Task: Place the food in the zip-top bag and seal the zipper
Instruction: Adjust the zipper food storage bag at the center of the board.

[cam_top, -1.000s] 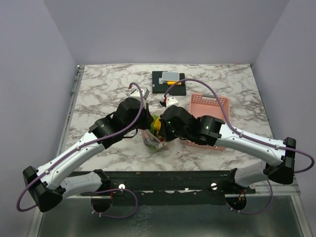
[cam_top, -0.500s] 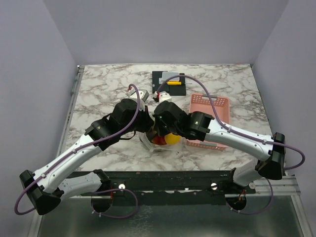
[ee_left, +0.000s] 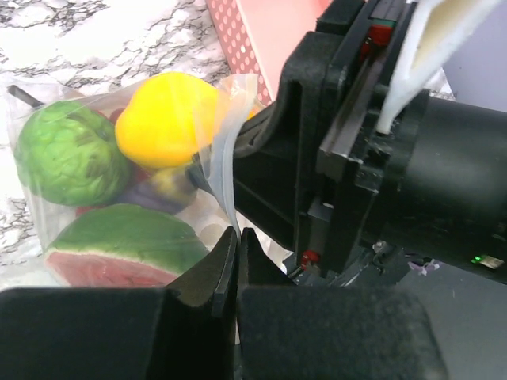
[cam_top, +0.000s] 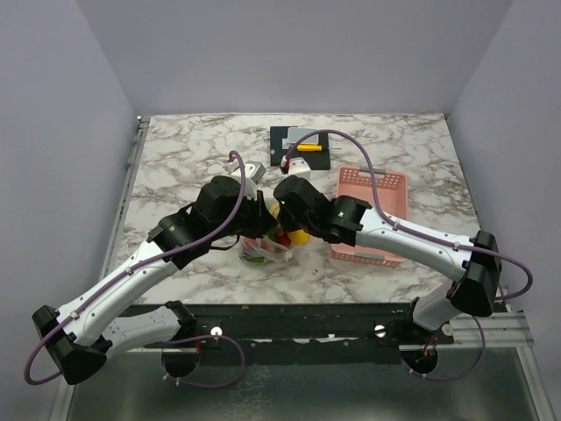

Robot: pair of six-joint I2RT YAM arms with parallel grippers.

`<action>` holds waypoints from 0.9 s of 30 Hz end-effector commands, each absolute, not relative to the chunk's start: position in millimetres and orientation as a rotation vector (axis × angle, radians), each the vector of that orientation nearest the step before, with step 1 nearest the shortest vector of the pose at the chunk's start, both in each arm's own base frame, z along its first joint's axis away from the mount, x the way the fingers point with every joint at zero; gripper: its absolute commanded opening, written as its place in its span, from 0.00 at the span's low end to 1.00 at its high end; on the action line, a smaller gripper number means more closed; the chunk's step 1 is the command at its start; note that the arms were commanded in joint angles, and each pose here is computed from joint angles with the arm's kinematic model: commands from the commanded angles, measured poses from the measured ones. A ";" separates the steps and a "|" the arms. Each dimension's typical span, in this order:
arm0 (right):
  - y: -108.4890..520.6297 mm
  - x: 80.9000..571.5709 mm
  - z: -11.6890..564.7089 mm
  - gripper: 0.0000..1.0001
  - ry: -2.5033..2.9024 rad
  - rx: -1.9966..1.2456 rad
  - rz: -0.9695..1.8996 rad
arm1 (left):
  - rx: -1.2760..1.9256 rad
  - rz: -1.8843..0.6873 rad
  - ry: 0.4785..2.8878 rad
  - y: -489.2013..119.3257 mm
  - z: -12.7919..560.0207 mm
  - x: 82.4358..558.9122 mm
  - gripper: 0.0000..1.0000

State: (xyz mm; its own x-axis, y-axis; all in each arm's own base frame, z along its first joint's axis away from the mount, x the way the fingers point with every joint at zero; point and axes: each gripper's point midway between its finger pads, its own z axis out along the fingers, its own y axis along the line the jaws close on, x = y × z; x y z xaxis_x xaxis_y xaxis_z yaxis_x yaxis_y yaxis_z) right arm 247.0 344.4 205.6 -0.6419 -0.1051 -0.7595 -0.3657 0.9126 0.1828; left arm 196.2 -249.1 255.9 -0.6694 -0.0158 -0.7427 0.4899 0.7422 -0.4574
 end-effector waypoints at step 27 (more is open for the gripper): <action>310.8 281.8 188.8 0.43 2.199 -0.170 0.359 | 0.381 -1.125 2.010 -267.8 309.6 170.5 0.06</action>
